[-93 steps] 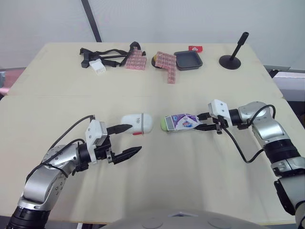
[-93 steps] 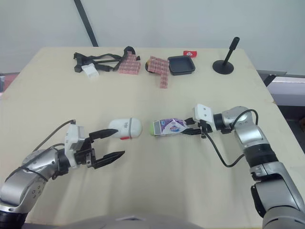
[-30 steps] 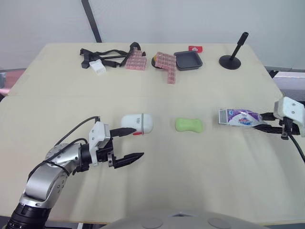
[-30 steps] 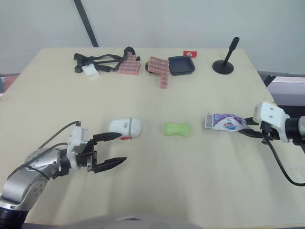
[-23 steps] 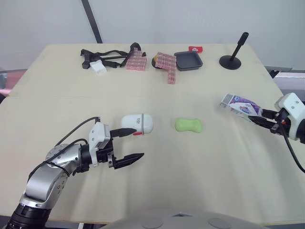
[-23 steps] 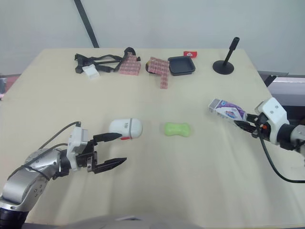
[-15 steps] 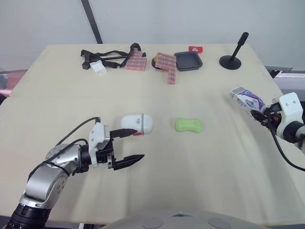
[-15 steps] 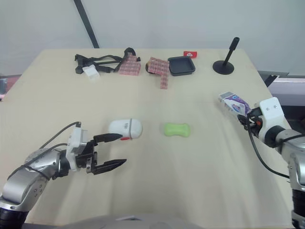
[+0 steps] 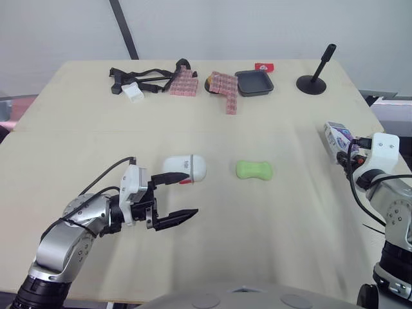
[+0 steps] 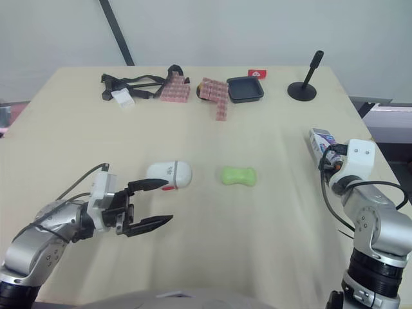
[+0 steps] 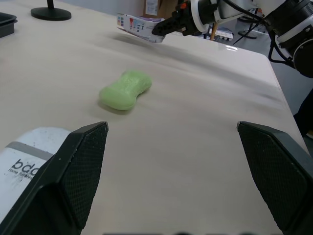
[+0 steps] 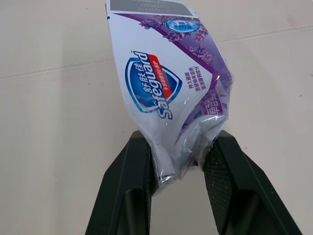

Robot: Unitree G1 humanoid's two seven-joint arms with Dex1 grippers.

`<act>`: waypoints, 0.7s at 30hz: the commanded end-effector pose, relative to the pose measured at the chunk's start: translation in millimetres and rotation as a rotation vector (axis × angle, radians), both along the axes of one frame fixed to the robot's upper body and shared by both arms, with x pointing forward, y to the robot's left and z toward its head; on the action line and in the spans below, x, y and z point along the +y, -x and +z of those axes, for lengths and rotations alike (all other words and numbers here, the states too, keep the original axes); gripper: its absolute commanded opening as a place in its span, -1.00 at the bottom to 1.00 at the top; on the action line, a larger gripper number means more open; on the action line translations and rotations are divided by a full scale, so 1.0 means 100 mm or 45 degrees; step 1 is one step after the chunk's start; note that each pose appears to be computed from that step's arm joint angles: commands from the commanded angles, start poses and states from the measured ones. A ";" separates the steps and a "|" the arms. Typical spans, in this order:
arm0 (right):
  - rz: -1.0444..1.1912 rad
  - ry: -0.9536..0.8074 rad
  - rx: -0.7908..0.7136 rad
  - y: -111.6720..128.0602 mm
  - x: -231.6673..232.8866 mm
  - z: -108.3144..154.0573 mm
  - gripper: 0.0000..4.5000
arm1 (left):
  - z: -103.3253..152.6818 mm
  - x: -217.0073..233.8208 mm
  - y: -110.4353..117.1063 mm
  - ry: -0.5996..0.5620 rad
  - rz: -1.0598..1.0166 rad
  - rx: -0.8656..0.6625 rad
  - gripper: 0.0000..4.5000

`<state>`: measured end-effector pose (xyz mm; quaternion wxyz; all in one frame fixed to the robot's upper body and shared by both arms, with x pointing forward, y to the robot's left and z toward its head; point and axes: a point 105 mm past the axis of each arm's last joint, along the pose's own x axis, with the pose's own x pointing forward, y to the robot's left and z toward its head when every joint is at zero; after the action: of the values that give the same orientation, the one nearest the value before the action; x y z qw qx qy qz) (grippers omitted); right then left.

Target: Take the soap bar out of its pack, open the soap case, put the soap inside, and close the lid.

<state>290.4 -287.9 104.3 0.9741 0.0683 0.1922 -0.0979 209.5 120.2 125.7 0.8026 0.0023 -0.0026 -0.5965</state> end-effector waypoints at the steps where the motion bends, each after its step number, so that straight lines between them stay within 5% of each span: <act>1: -0.022 0.019 -0.061 -0.02 -0.02 0.12 -0.36 | 0.12 -0.03 0.05 0.039 -0.025 -0.066 1.00; 21: 0.023 0.079 -0.037 -0.04 0.04 0.02 -0.36 | 0.08 -0.04 0.02 0.017 0.023 -0.063 1.00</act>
<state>293.9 -281.2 97.7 0.9754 0.0533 0.1938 -0.0904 208.8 118.6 124.8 0.8112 -0.0038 -0.0052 -0.5847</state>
